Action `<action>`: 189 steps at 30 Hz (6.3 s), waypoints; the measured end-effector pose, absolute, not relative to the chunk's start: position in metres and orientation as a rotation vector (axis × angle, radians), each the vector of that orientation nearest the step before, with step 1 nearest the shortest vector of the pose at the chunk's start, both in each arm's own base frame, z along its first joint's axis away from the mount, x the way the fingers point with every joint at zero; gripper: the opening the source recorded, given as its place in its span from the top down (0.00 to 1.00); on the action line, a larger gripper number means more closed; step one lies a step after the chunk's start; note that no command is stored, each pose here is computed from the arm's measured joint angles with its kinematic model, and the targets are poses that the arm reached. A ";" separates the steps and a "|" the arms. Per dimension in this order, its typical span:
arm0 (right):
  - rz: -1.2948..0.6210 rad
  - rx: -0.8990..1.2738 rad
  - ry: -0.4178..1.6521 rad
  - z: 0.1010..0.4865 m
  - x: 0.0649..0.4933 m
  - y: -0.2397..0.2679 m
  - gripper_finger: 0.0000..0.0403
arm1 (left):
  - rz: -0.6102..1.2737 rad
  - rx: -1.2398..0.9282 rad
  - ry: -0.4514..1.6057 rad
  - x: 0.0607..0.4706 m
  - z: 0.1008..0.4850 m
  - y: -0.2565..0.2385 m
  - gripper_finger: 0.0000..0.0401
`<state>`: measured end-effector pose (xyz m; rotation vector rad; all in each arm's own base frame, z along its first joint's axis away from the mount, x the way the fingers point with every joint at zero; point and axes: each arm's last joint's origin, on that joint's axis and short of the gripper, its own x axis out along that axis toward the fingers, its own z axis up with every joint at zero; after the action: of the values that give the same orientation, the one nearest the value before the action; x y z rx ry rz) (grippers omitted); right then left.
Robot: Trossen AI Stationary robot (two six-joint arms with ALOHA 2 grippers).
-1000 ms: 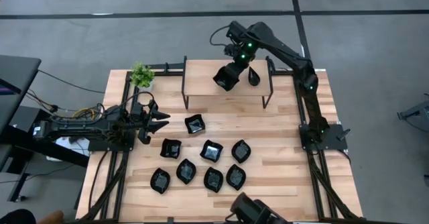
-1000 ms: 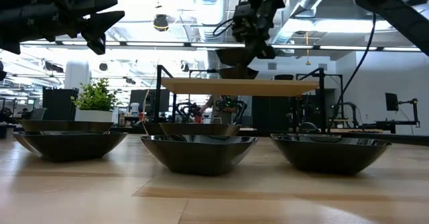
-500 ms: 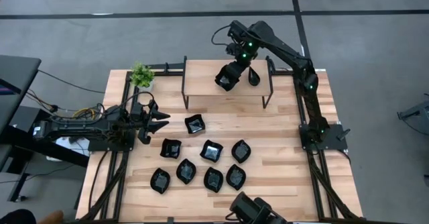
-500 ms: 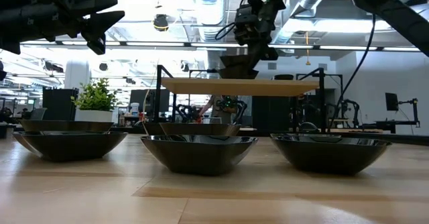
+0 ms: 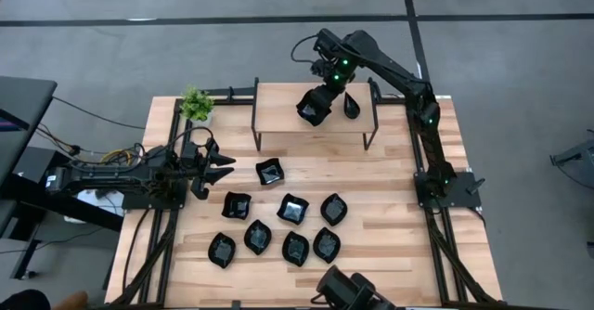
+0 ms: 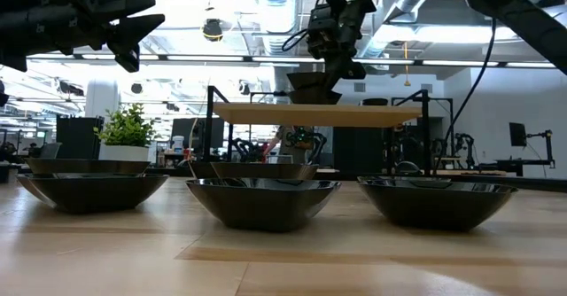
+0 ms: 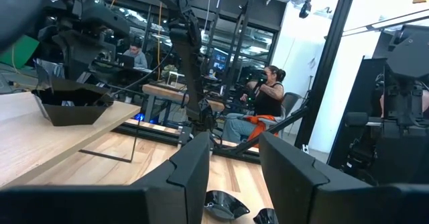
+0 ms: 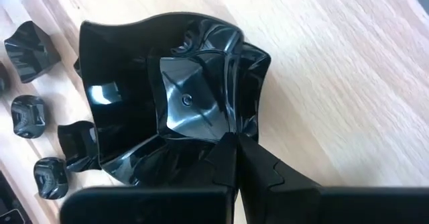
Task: Pick & Place Mini shaped plates
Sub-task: Stack the distorted square plate on top of the other distorted square plate on the shelf
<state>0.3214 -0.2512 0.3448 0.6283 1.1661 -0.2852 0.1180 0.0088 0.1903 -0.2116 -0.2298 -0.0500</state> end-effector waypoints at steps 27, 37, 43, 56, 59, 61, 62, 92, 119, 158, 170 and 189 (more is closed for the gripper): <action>-0.306 0.639 1.206 0.320 0.328 -0.253 0.93 | -0.050 -0.211 -0.233 0.118 0.191 0.009 0.67; -0.315 0.664 1.216 0.321 0.322 -0.258 0.85 | -0.045 -0.166 -0.237 0.118 0.191 0.009 0.67; -0.318 0.642 1.178 0.333 0.322 -0.257 0.84 | -0.045 -0.166 -0.238 0.118 0.191 0.009 0.67; -0.384 0.581 1.165 0.353 0.318 -0.253 0.84 | -0.045 -0.165 -0.239 0.118 0.191 0.009 0.67; -0.372 0.546 1.160 0.359 0.321 -0.244 0.84 | -0.046 -0.166 -0.239 0.118 0.191 0.009 0.67; -0.330 0.495 1.154 0.367 0.323 -0.231 0.84 | -0.046 -0.169 -0.239 0.118 0.191 0.009 0.67; -0.303 0.462 1.146 0.374 0.322 -0.223 0.84 | -0.046 -0.169 -0.239 0.118 0.191 0.009 0.67; -0.122 0.277 0.873 0.402 0.321 -0.142 0.84 | -0.053 -0.193 -0.267 0.117 0.194 0.009 0.67; -0.203 0.412 0.472 0.305 0.212 -0.051 0.84 | -0.107 -0.306 0.233 0.169 0.253 0.010 0.67; -0.157 0.400 0.149 0.273 0.127 -0.029 0.84 | 0.156 -0.579 0.763 0.226 0.241 0.015 0.67; -0.161 0.404 0.169 0.271 0.126 -0.029 0.84 | 0.453 -0.811 1.129 0.196 0.228 -0.003 0.67; -0.166 0.415 0.184 0.270 0.126 -0.029 0.84 | 0.740 -1.012 1.286 0.174 0.196 -0.042 0.67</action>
<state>0.1261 -0.0294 0.2699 0.4153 0.1841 -0.1659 0.1740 -0.0423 0.1960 -1.0124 1.2863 0.7401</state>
